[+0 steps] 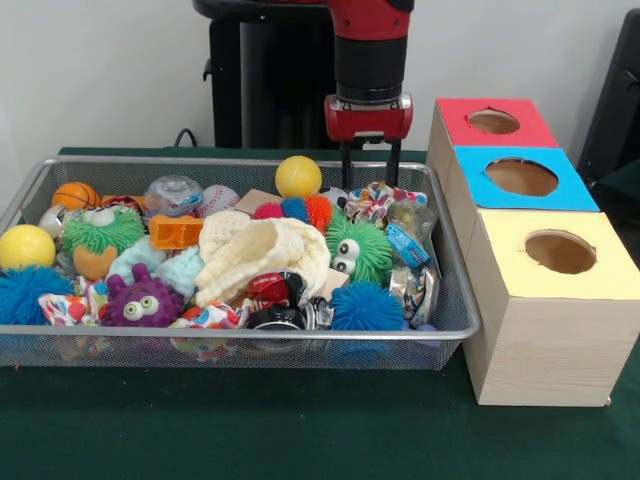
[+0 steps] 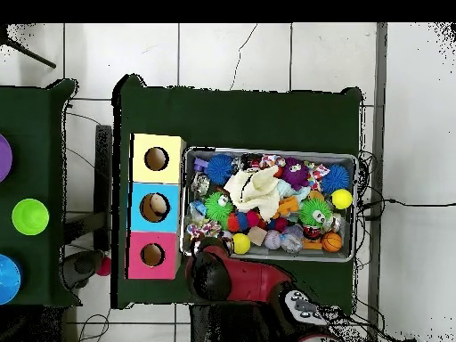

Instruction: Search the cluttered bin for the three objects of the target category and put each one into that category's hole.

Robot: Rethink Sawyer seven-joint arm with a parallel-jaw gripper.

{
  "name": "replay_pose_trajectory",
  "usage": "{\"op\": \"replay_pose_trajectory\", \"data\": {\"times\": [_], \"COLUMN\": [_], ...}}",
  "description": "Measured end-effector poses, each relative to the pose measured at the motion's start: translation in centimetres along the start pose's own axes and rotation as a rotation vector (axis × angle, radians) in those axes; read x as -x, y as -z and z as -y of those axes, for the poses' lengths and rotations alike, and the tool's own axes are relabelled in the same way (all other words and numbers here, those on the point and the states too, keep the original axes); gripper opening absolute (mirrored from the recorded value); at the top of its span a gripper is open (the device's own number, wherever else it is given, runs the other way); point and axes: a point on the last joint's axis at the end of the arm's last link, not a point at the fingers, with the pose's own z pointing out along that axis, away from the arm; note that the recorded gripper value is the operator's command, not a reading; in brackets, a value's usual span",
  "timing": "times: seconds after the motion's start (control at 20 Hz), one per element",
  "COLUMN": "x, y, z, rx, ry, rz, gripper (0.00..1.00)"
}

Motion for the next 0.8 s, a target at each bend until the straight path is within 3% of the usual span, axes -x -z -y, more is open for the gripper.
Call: {"op": "replay_pose_trajectory", "data": {"times": [0.45,0.7,0.75,0.8], "x": [-0.6,-0.5,-0.5,-0.5], "y": [-2.3,-2.8,-3.0,-3.0], "z": [-0.4,-0.4,-0.4,-0.4], "rx": [0.003,0.016,0.025,0.026], "ry": [-0.012,-0.032,-0.043,-0.043], "rz": [0.066,0.070,0.066,0.066], "gripper": [1.00,1.00,0.00,0.00]}}
